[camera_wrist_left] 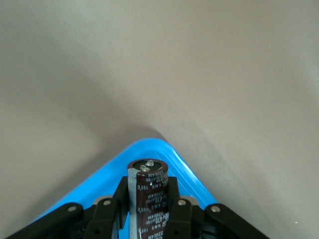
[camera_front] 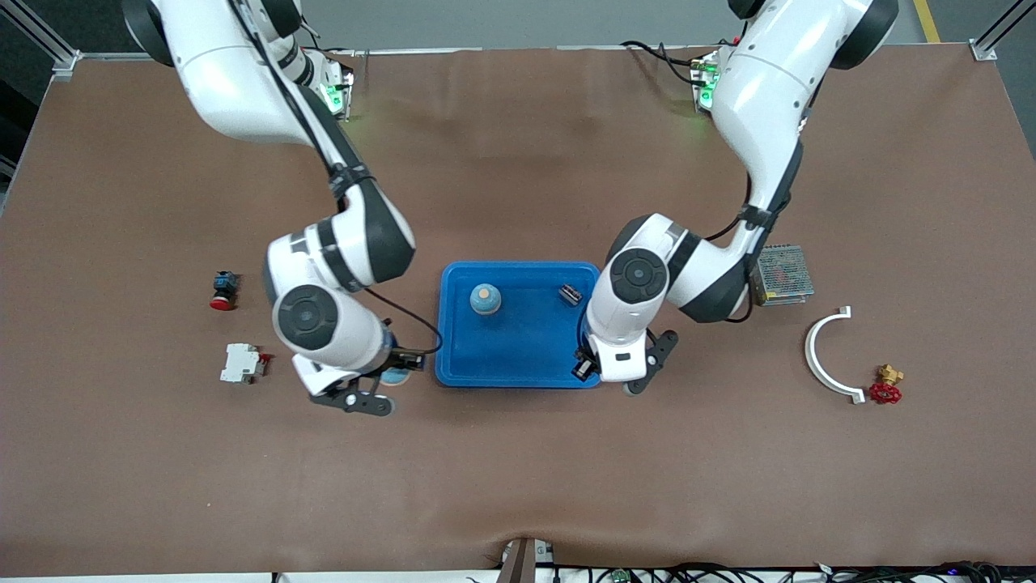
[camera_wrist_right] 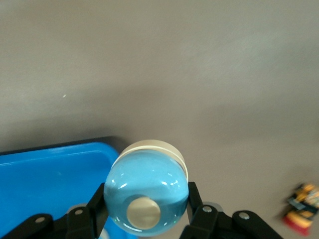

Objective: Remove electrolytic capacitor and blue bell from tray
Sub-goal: 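Lift the bell with the right gripper while the left gripper lifts the capacitor, then lower the bell by the breaker while the left gripper sets the capacitor by the clamp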

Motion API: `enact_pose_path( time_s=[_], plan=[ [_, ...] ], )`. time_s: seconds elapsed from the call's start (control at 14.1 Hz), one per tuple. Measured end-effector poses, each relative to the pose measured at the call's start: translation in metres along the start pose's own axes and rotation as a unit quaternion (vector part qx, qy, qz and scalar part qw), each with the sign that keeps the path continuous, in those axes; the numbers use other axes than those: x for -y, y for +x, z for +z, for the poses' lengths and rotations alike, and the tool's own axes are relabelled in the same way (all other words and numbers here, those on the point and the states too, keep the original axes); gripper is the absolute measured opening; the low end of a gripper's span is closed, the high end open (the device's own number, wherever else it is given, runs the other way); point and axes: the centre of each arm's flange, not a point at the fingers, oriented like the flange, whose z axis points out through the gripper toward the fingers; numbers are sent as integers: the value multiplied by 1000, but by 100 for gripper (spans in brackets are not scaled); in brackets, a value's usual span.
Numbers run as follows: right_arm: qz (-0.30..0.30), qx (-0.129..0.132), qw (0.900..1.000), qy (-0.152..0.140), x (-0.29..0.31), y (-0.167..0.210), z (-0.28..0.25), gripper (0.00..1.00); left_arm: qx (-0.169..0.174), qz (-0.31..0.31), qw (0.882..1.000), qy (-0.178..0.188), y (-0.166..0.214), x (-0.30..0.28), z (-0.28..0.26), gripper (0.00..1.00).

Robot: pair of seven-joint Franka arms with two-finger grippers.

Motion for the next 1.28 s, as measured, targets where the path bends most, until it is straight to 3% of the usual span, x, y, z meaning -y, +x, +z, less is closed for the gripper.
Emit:
enact_pose_path(
  time_s=[0.21,0.57,1.06,1.28],
  plan=[
    [-49,-2,999,2,-53,22,-13,65,-1,58,998,30,23,11,-24,33],
    [-126,8,992,5,-162,49,-22,65,11,165,984,72,57,32,-49,33],
    [-228,31,973,18,-319,66,5,65,33,265,958,101,131,85,-66,33],
    [-265,14,964,19,-377,67,21,65,43,286,951,108,161,109,-65,33]
  ],
)
